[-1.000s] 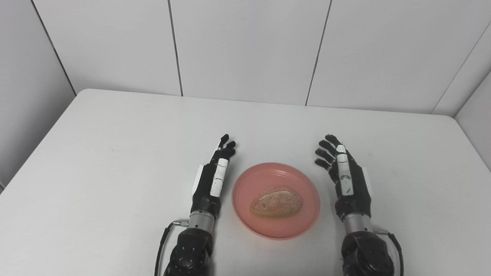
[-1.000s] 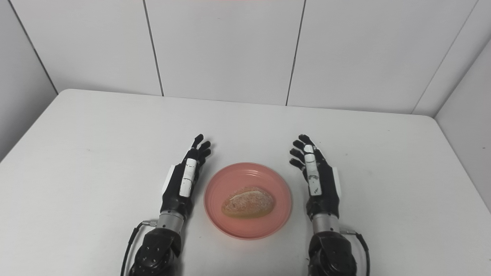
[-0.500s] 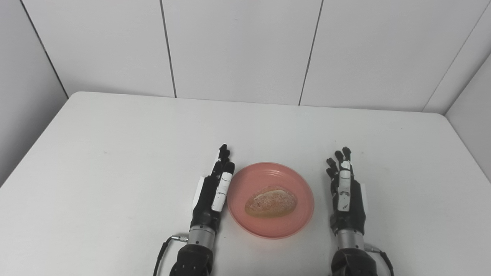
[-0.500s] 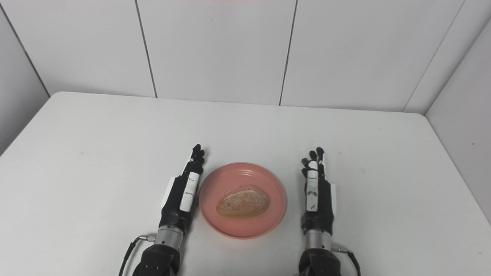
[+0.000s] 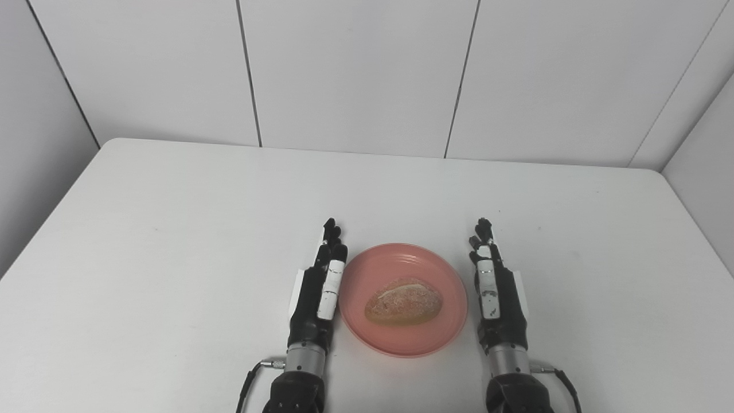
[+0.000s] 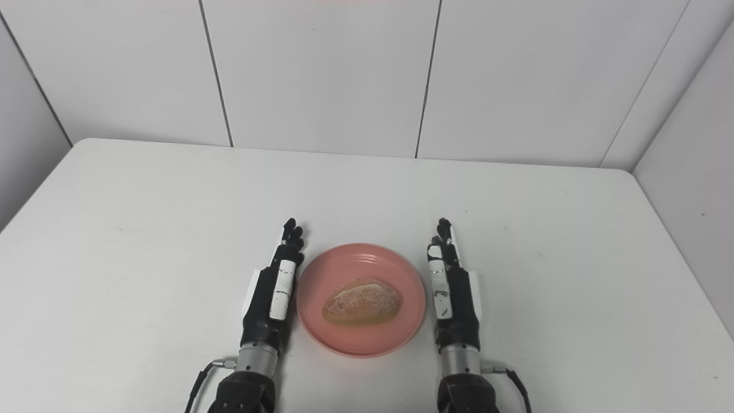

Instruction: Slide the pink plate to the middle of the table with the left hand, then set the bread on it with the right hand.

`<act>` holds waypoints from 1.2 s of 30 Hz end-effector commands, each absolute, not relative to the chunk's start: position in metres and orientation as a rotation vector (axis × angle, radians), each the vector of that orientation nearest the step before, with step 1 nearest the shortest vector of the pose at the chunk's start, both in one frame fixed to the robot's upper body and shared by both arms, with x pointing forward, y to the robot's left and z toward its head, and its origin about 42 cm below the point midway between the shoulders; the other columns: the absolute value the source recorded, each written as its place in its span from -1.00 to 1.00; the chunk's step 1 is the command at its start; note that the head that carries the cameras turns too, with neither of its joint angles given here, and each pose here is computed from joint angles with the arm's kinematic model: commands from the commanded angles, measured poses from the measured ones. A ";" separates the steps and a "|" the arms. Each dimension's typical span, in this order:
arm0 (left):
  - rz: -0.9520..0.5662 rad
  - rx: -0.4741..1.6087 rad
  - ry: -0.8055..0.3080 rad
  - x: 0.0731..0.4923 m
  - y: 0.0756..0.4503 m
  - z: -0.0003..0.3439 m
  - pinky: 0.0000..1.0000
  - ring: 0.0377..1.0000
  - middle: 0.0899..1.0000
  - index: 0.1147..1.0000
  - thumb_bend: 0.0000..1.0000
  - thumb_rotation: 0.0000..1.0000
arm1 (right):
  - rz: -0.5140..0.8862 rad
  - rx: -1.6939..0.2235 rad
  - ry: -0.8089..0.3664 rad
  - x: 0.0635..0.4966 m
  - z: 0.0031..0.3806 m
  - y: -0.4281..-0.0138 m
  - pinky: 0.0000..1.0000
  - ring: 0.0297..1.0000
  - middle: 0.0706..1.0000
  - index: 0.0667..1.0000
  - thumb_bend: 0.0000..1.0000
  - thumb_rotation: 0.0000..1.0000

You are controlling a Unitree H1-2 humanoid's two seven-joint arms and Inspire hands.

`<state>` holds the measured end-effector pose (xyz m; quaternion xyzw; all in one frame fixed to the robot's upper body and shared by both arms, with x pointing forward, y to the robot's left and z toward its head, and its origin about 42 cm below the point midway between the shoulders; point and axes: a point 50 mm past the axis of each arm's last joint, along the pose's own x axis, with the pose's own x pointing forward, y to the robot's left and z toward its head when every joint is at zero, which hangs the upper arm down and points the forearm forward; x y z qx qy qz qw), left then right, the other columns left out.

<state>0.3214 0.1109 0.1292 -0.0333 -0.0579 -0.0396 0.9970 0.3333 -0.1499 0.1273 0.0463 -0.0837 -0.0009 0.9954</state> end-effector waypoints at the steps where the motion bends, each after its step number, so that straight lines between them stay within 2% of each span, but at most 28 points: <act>1: -0.065 -0.089 -0.166 0.326 0.104 0.138 1.00 1.00 1.00 1.00 0.45 1.00 | 0.011 0.078 -0.122 0.324 0.113 -0.156 1.00 0.97 0.96 0.91 0.75 1.00; 10: -0.038 -0.088 -0.180 0.330 0.108 0.136 1.00 1.00 1.00 1.00 0.49 1.00 | 0.026 0.079 -0.119 0.321 0.114 -0.154 1.00 0.96 0.95 0.90 0.79 1.00; 14: -0.026 -0.086 -0.184 0.331 0.109 0.136 1.00 1.00 1.00 1.00 0.48 1.00 | 0.032 0.084 -0.122 0.320 0.113 -0.151 1.00 0.97 0.97 0.93 0.71 1.00; 36: -0.025 -0.053 -0.170 0.330 0.108 0.135 1.00 1.00 1.00 1.00 0.51 1.00 | 0.007 0.108 -0.115 0.322 0.112 -0.152 1.00 0.97 0.98 0.96 0.81 1.00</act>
